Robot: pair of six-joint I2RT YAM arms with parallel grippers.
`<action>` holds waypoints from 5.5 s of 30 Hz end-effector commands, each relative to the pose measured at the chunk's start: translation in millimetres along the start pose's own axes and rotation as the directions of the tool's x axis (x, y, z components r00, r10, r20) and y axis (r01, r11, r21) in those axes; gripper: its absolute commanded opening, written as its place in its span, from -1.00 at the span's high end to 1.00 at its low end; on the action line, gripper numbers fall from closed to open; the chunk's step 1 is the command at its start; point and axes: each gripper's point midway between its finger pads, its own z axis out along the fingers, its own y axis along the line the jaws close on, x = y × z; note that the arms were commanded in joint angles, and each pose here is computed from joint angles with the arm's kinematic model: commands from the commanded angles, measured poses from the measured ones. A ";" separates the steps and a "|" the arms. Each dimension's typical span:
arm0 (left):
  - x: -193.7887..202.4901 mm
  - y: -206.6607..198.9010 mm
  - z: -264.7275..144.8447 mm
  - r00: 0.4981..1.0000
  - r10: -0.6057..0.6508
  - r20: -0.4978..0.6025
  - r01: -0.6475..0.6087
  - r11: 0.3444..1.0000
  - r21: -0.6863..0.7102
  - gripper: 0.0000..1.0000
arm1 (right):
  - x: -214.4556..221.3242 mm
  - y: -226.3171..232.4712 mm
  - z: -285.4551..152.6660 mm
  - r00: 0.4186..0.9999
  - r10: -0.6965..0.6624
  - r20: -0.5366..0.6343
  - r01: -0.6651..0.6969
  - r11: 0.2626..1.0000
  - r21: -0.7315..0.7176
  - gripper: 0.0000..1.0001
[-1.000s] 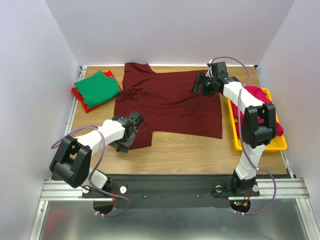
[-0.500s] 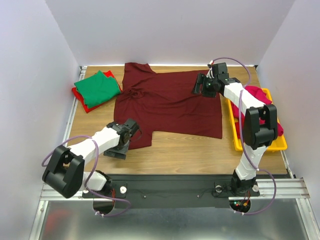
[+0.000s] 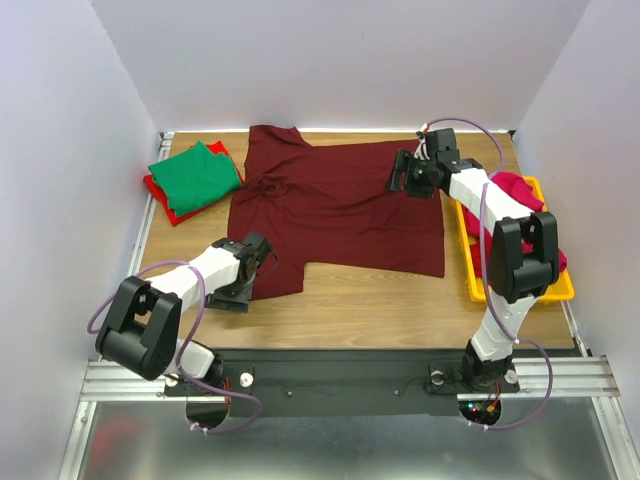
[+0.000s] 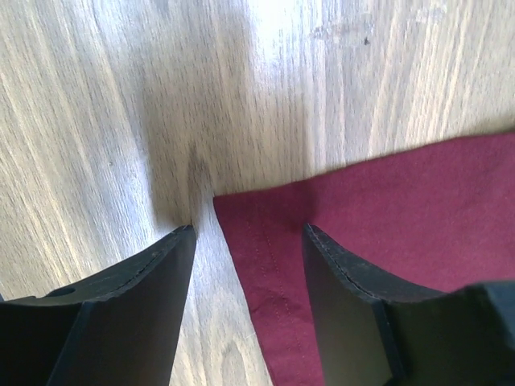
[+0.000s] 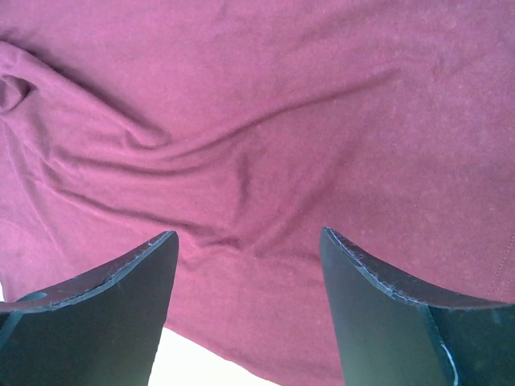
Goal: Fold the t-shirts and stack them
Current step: Flatten the tshirt out, then fold the tshirt
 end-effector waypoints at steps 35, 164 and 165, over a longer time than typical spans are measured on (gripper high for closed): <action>-8.1 -30.0 -48.3 0.945 0.328 -0.010 -0.311 0.905 0.291 1.00 | 157.7 -108.4 -82.3 0.958 0.254 -0.132 -0.170 0.877 0.450 -0.52; 25.0 -283.5 -153.2 0.330 0.873 0.358 -0.795 0.053 0.604 1.00 | -3.5 -117.3 -18.2 0.965 0.196 -0.172 -0.123 0.924 0.362 0.99; 24.8 -285.9 -151.8 0.329 0.874 0.357 -0.796 0.053 0.604 1.00 | -6.7 -117.4 -18.0 0.966 0.197 -0.166 -0.126 0.924 0.361 0.99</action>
